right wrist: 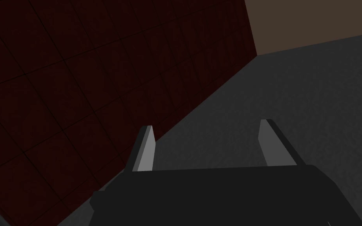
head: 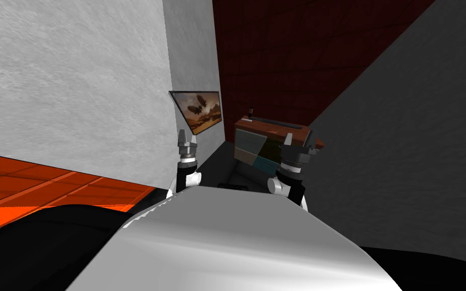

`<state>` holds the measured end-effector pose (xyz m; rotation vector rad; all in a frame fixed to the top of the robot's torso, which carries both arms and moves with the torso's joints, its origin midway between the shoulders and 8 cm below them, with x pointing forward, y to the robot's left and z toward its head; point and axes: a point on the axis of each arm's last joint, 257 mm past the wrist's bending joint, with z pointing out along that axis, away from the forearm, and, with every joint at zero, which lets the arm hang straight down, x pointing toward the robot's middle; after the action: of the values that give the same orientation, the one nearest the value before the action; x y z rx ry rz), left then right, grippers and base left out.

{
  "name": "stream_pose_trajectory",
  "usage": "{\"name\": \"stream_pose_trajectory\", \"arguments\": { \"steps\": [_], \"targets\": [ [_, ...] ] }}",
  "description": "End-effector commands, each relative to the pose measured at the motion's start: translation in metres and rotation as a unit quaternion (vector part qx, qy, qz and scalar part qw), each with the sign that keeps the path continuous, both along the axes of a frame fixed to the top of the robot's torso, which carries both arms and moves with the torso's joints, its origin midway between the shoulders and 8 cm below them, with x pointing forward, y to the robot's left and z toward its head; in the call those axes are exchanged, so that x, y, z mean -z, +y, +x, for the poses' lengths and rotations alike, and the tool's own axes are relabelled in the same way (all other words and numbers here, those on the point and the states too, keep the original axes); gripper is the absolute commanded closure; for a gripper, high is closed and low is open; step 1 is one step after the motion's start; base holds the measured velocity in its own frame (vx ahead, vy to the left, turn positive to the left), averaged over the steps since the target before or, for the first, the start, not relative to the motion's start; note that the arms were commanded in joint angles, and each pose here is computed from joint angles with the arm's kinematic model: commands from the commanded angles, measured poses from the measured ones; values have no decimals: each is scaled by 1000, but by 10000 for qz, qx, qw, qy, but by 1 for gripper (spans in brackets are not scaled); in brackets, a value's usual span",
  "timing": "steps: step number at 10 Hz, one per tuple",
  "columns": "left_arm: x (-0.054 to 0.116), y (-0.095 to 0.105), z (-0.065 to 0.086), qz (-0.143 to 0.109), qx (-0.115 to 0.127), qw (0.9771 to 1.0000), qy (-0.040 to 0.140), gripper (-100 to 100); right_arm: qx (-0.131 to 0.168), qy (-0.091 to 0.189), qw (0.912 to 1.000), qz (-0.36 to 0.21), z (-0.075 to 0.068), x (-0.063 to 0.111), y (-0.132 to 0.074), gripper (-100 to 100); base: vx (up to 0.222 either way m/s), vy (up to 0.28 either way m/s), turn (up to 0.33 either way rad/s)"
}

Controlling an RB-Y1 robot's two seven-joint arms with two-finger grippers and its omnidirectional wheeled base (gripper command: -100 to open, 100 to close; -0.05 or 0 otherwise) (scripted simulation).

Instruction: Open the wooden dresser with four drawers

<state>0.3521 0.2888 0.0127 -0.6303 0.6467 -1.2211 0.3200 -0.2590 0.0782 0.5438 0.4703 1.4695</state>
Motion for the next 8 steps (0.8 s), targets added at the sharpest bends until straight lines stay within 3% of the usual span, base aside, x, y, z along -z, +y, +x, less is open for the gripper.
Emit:
{"name": "stream_pose_trajectory", "arguments": {
  "steps": [1, 8],
  "targets": [
    [0, 0, 0, 0, 0, 10000, 0, 0, 0, 0, 10000, 0, 0, 0, 0, 0, 0, 0, 0],
    [0, 0, 0, 1, 0, 10000, -2, 0, 0, -2, 10000, 0, 0, 0, 0, 0, 0, 0, 0]
  ]
}}
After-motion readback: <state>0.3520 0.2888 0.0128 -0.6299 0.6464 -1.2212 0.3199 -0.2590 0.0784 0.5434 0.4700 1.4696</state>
